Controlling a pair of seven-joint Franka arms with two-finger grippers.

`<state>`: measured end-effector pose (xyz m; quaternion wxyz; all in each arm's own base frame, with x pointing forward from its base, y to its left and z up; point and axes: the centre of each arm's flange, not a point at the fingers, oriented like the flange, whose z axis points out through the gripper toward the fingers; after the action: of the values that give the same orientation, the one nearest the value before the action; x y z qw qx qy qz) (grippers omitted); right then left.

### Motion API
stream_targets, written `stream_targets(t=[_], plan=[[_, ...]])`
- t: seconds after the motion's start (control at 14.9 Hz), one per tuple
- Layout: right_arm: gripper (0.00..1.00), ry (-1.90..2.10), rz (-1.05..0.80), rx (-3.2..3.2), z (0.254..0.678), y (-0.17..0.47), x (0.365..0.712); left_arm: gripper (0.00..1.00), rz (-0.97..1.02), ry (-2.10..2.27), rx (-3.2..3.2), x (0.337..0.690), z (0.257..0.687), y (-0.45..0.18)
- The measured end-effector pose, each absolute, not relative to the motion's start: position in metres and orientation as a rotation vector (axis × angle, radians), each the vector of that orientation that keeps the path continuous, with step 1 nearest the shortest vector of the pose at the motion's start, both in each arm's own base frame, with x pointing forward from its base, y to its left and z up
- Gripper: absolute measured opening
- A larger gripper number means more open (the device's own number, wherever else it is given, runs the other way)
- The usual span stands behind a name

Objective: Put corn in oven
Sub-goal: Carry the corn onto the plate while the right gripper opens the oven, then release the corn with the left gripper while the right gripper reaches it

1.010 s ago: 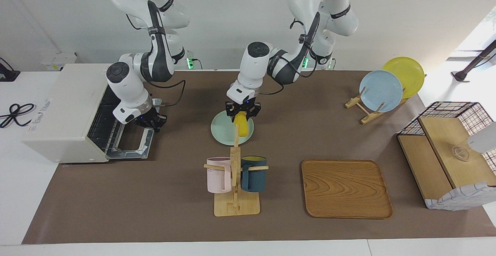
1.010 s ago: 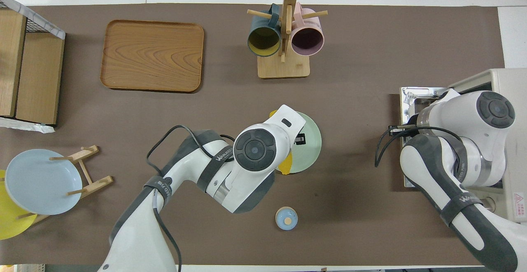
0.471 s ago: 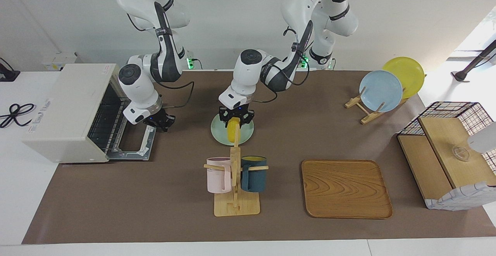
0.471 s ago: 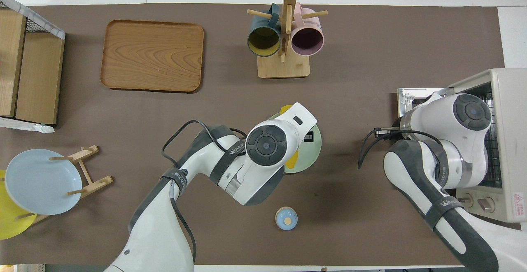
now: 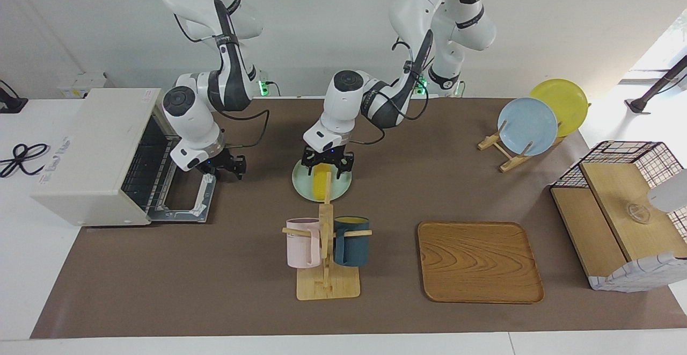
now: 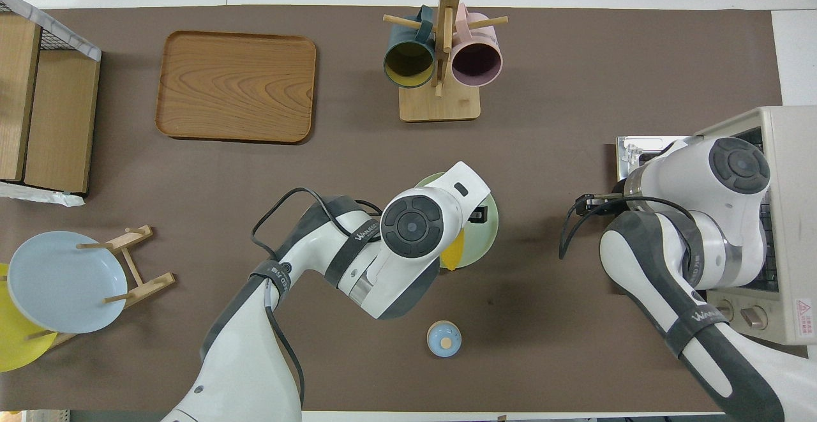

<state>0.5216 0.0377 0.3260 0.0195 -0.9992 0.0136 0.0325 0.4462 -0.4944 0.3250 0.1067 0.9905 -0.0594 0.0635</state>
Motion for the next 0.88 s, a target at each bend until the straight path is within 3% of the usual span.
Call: stream_targets(t=[0.13,0.34,0.67,0.88], plan=[[0.99,0.038,0.052,-3.098,0.347,0.039,0.529,1.0,0.172,-0.17,2.931,0.448,0.324,-0.491],[1.0,-0.005,0.015,-3.096,0.363,0.053,0.534,1.0,0.125,-0.189,2.972,0.469,0.352,-0.461],[1.0,-0.057,0.01,-3.095,0.365,0.079,0.532,1.0,0.092,-0.154,3.001,0.508,0.457,-0.36],[1.0,-0.025,0.004,-3.094,0.386,0.146,0.531,1.0,0.086,-0.131,3.01,0.521,0.499,-0.3]])
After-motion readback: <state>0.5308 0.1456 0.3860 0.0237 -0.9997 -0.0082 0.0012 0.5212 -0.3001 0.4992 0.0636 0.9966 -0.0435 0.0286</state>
